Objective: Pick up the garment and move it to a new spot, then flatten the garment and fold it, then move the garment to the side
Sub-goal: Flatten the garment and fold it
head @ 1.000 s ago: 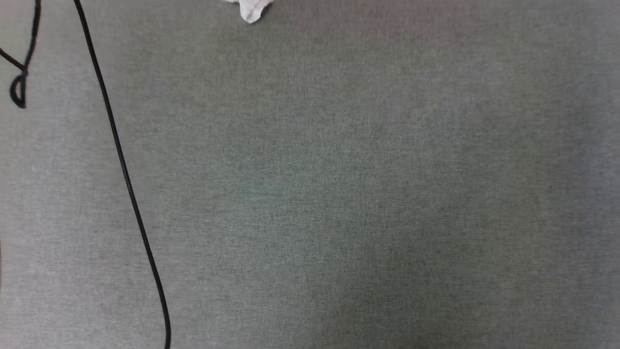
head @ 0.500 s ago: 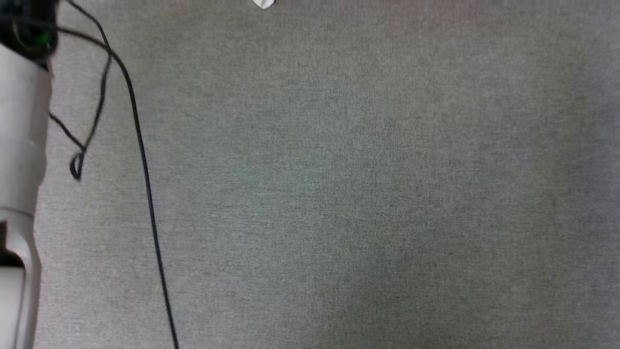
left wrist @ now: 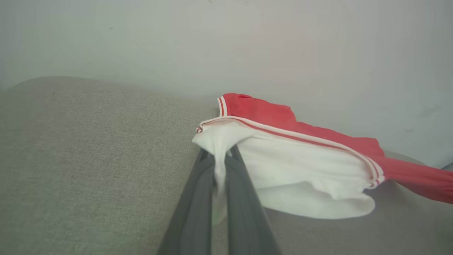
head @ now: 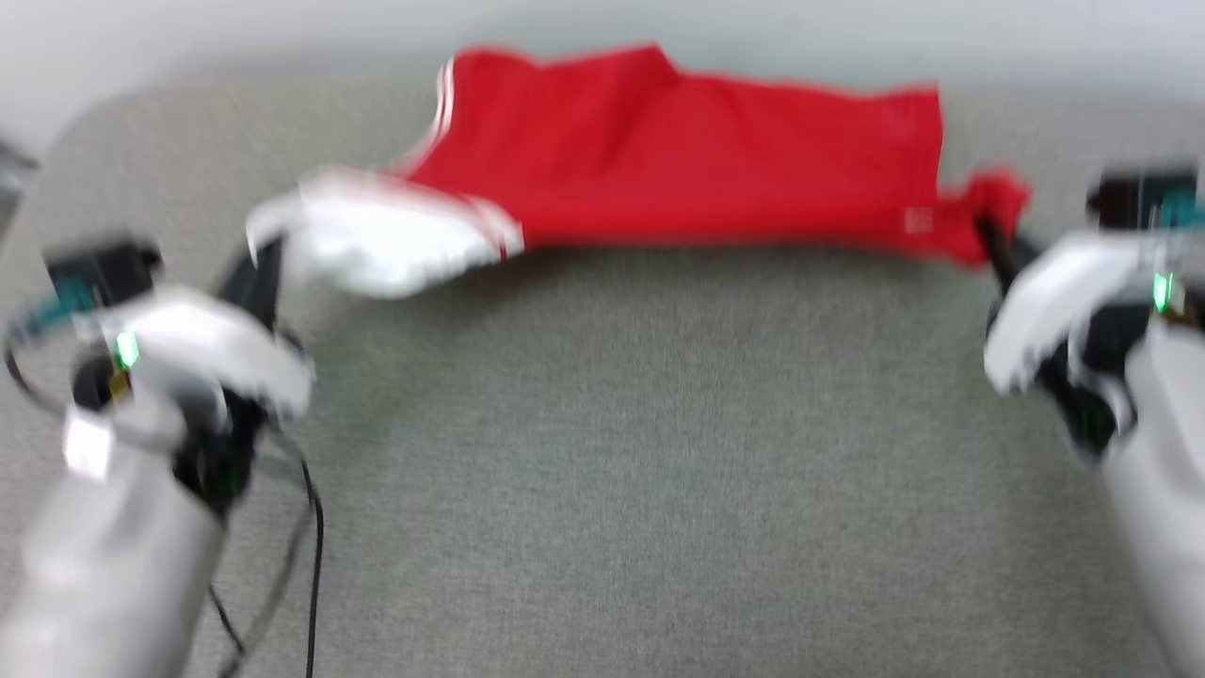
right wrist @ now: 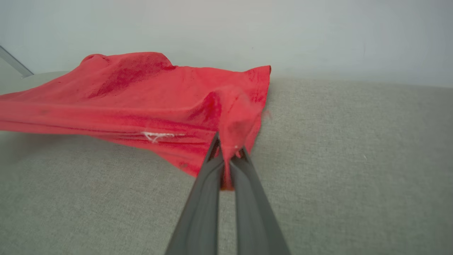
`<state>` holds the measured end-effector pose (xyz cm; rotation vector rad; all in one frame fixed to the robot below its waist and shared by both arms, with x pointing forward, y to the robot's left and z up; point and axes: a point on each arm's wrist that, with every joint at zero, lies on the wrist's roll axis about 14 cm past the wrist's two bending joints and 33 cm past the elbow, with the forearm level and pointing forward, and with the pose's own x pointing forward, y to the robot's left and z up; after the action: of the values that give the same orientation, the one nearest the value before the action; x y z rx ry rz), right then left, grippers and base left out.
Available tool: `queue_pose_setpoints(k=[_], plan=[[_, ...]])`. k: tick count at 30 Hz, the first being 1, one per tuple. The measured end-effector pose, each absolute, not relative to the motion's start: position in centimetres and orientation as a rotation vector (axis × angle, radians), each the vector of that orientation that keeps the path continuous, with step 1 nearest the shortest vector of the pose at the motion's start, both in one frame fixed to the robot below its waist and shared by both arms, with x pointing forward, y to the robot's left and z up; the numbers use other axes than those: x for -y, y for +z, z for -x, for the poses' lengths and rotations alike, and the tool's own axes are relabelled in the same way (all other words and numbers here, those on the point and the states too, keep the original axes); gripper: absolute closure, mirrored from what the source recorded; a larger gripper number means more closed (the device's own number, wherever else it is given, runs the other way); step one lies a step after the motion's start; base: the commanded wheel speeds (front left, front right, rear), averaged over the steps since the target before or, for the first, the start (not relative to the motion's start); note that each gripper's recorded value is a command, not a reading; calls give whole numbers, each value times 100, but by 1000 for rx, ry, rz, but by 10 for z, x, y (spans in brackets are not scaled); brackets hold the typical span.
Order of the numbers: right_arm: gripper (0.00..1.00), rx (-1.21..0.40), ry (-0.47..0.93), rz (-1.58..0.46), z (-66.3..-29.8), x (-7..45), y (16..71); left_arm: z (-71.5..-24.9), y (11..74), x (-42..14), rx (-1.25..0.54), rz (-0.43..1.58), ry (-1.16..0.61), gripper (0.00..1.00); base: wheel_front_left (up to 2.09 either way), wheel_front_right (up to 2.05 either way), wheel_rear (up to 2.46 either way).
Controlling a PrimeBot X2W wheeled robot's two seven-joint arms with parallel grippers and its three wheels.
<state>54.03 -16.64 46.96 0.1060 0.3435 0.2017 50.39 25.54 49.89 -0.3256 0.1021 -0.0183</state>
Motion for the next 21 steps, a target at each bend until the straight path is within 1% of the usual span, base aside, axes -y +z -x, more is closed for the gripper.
queue_pose_setpoints(k=[12, 16, 21], plan=[[100, -449, 173, -197, -415, 186, 430, -359, 464, -270, -209, 450, 134, 100, 0, 0, 0], [100, -458, 154, -232, -382, 190, 424, -312, 452, -271, -269, 492, 198, 100, 0, 0, 0], [100, -502, 121, -243, -348, 197, 409, -268, 443, -268, -332, 540, 257, 100, 0, 0, 0]])
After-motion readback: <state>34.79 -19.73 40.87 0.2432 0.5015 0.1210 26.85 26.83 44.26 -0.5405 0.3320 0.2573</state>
